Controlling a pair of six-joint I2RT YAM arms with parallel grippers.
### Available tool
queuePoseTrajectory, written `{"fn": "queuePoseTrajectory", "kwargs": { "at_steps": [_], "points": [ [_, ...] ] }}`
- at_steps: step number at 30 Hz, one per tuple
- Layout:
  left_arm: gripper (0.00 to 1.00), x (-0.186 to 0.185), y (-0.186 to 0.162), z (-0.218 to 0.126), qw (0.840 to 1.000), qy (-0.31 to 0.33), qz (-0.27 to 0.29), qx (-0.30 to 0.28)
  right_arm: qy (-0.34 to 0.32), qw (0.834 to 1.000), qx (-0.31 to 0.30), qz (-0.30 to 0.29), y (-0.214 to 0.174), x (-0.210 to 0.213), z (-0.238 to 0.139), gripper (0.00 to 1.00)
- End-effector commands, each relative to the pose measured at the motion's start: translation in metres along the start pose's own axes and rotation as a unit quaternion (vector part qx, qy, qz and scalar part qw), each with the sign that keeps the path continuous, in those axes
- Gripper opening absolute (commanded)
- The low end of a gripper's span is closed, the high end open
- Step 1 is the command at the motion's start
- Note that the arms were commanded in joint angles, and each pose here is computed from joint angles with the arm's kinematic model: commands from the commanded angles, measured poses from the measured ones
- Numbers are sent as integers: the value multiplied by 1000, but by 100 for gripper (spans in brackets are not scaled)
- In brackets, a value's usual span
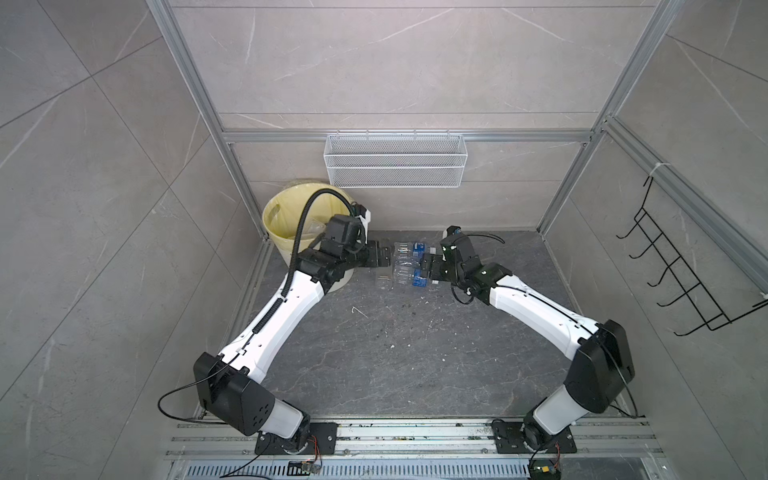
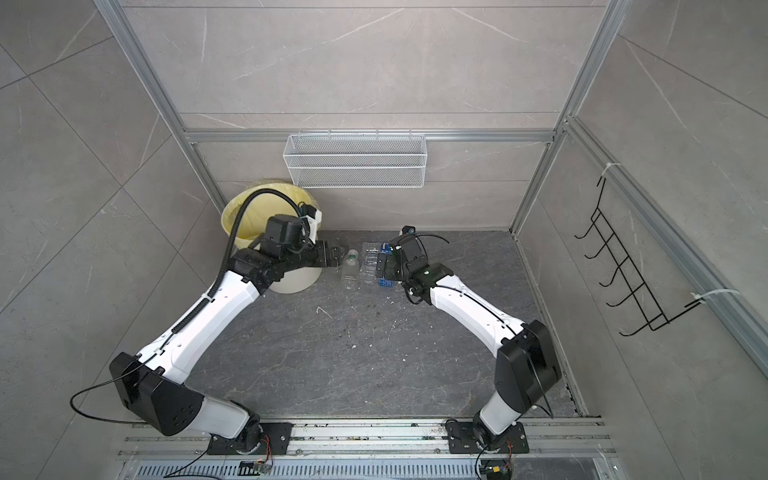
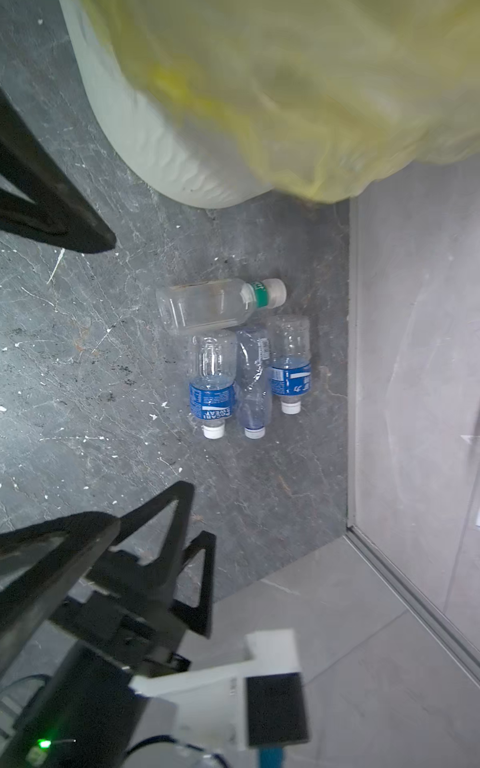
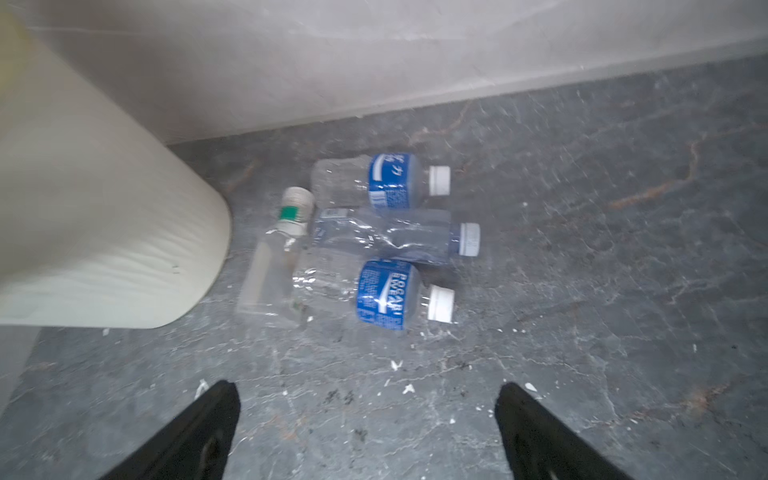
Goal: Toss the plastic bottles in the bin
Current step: 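Move the left gripper back to the pile while the right reaches the blue-labelled bottle, then close the right gripper around the blue-labelled bottle's label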
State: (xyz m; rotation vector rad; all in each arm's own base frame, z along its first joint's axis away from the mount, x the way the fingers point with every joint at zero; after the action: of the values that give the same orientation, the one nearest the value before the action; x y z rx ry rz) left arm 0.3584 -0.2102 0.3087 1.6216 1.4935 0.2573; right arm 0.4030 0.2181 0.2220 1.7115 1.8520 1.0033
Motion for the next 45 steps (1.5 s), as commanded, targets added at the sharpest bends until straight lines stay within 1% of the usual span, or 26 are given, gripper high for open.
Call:
{"fn": "queuePoseTrajectory", "kwargs": {
  "at_steps": [1, 4, 8, 12, 17, 24, 28, 33, 39, 45],
  "points": [
    [100, 2, -3, 1, 1000, -9, 1, -27, 15, 997, 62, 36, -13, -11, 29, 100],
    [100, 10, -25, 19, 1000, -9, -5, 1, 27, 994, 84, 57, -16, -19, 55, 100],
    [100, 18, -43, 38, 1000, -2, -13, 22, 35, 993, 102, 52, -14, -14, 82, 100],
    [100, 15, -47, 47, 998, -5, -33, 49, 38, 991, 116, 48, -14, -9, 107, 100],
    [100, 16, -52, 50, 997, -7, -45, 57, 49, 990, 122, 48, -13, -3, 128, 100],
    [100, 15, -51, 50, 997, -8, -45, 59, 73, 985, 151, 45, -25, 6, 149, 100],
    [100, 16, -51, 50, 997, -7, -45, 59, 87, 982, 160, 56, -34, 10, 150, 100],
    [100, 16, -52, 52, 997, -6, -46, 63, 110, 978, 166, 67, -46, 22, 141, 100],
    [100, 15, -51, 51, 997, -7, -46, 61, 125, 975, 169, 69, -60, 40, 120, 100],
    [100, 16, -52, 51, 997, -5, -46, 62, 132, 974, 171, 61, -76, 48, 97, 100]
  ]
}}
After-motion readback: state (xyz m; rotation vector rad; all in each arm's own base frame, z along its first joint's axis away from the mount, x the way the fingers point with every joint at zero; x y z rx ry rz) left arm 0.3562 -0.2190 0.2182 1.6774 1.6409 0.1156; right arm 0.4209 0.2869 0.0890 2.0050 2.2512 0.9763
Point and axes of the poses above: each gripper's point midway between its finger pads, its own z axis out along the fingers, its own x axis along the line the jaws close on, y = z × x, the point moved 3 cm from there along -z, back along the fingers, and after that the axes turned 7 degrees about -z, right-handed, at the moved point
